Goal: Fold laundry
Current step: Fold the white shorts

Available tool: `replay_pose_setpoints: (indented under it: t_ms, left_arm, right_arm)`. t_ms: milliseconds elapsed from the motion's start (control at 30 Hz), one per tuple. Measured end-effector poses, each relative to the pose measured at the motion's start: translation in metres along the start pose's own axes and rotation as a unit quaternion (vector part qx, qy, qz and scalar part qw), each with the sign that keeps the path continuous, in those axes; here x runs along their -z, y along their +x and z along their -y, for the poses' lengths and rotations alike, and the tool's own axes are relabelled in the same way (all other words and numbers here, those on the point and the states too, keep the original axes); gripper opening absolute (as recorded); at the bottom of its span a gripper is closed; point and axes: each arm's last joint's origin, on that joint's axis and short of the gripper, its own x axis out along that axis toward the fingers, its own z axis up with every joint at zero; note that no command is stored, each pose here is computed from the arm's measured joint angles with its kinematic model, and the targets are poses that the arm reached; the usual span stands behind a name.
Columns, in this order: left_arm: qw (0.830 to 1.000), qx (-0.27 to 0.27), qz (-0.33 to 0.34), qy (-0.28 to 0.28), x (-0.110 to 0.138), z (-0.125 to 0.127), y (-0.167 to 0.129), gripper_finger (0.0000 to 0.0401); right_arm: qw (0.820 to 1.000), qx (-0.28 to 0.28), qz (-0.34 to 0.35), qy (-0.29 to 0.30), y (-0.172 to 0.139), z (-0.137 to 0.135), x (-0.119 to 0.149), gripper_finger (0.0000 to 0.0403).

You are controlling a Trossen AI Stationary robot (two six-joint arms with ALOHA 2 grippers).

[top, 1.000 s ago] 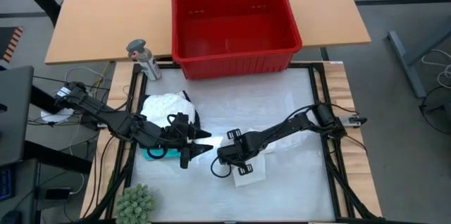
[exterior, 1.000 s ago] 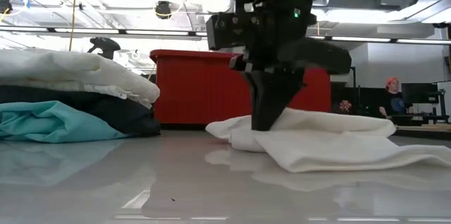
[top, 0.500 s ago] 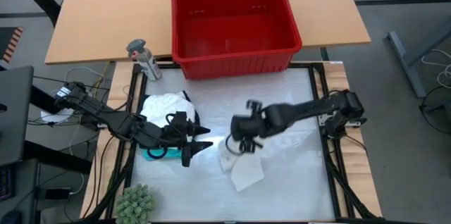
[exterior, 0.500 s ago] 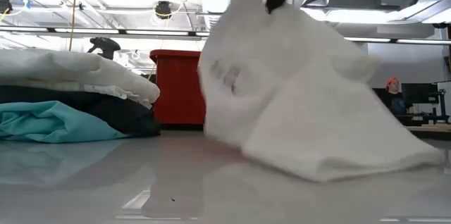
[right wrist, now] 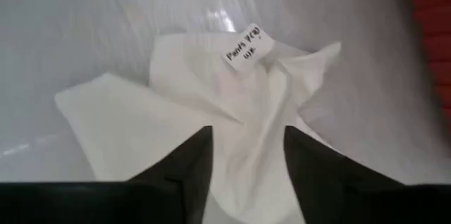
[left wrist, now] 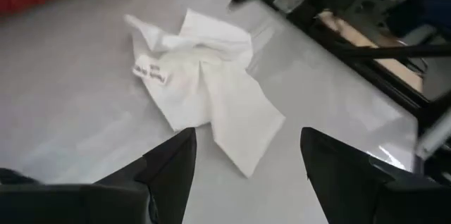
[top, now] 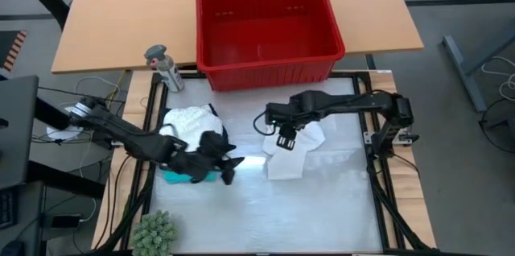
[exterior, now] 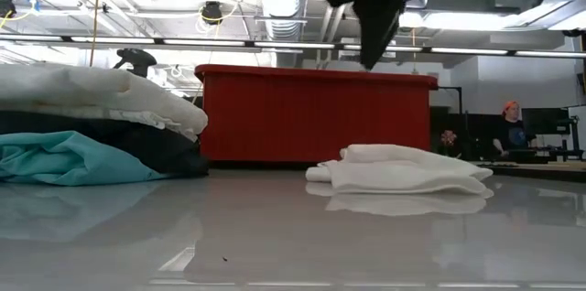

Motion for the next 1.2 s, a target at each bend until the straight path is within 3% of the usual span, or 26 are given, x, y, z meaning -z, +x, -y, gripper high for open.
replay_pose_setpoints:
  t_ms: [167,300,400,667,833,1200]
  left_arm:
    - [0.999,-0.019,0.001,-0.043,0.019,0.002,0.068,0.0242]
    - [0.992,-0.026,-0.029,-0.118,0.033,-0.014,0.124,0.0242]
    - [0.985,-0.046,-0.058,-0.157,0.045,-0.029,0.151,0.0242]
    - [0.981,-0.144,-0.075,-0.104,0.037,-0.041,0.173,0.0242]
    - [0.984,-0.139,-0.064,-0.096,0.024,-0.041,0.19,0.0242]
    - [0.97,-0.172,-0.116,-0.129,0.041,-0.048,0.223,0.0242]
  right_arm:
    - [1.0,-0.007,0.027,0.002,-0.03,0.011,0.013,0.0233]
    - [0.999,-0.013,0.047,0.021,-0.057,0.018,0.029,0.0227]
    - [0.996,-0.025,0.071,0.04,-0.08,0.021,0.045,0.0219]
    - [0.984,-0.054,0.151,0.077,-0.128,0.024,0.081,0.0209]
    - [0.979,-0.072,0.168,0.088,-0.141,0.024,0.095,0.0209]
    - [0.979,-0.086,0.172,0.068,-0.148,0.011,0.104,0.0209]
